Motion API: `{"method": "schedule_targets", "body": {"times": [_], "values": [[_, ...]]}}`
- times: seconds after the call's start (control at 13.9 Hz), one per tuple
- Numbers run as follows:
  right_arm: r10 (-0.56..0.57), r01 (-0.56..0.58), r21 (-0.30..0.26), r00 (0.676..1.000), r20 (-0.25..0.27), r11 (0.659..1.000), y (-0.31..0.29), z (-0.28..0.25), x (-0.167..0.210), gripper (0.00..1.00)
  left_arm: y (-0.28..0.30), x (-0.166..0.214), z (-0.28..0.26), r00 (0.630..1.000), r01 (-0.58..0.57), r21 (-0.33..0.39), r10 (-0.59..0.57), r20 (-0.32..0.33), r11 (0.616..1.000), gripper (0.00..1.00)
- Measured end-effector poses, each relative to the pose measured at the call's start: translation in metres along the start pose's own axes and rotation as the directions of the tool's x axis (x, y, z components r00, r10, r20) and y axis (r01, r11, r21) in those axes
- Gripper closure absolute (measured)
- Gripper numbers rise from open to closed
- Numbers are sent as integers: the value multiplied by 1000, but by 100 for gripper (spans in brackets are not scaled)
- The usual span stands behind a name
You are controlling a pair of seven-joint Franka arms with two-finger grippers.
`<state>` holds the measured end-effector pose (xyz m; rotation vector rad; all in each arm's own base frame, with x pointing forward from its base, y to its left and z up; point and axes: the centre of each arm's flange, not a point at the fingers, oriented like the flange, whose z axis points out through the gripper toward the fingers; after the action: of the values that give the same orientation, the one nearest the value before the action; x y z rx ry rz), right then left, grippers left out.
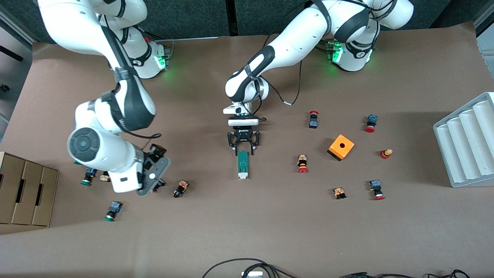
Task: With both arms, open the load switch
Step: 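Reach the right gripper to the white handle while the left gripper holds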
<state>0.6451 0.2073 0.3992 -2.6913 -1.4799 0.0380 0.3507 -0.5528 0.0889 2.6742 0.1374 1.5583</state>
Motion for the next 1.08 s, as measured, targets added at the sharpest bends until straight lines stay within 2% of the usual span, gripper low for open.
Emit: {"method": "schedule_targets", "body": {"times": [0.14, 0.29, 0.43, 0.58, 1.08], "values": [[-124, 122, -52, 991, -42, 991, -7, 13, 22, 1, 1, -1, 3, 1000, 3, 7, -3, -15, 1000, 31], [-215, 212, -58, 975, -57, 976, -10, 34, 34, 3, 9, -9, 1, 999, -3, 16, 4, -49, 1000, 32], [-221, 220, -24, 971, -84, 975, -11, 48, 38, 3, 13, -20, -1, 995, -17, 34, 21, -97, 999, 33], [-237, 236, -11, 967, -91, 972, -18, 55, 44, 1, 14, -23, -1, 993, -24, 38, 28, -114, 999, 36], [-349, 346, -46, 931, -106, 937, -78, 77, 103, 1, 12, -36, -1, 984, -9, 28, 14, -180, 1000, 35]]}}
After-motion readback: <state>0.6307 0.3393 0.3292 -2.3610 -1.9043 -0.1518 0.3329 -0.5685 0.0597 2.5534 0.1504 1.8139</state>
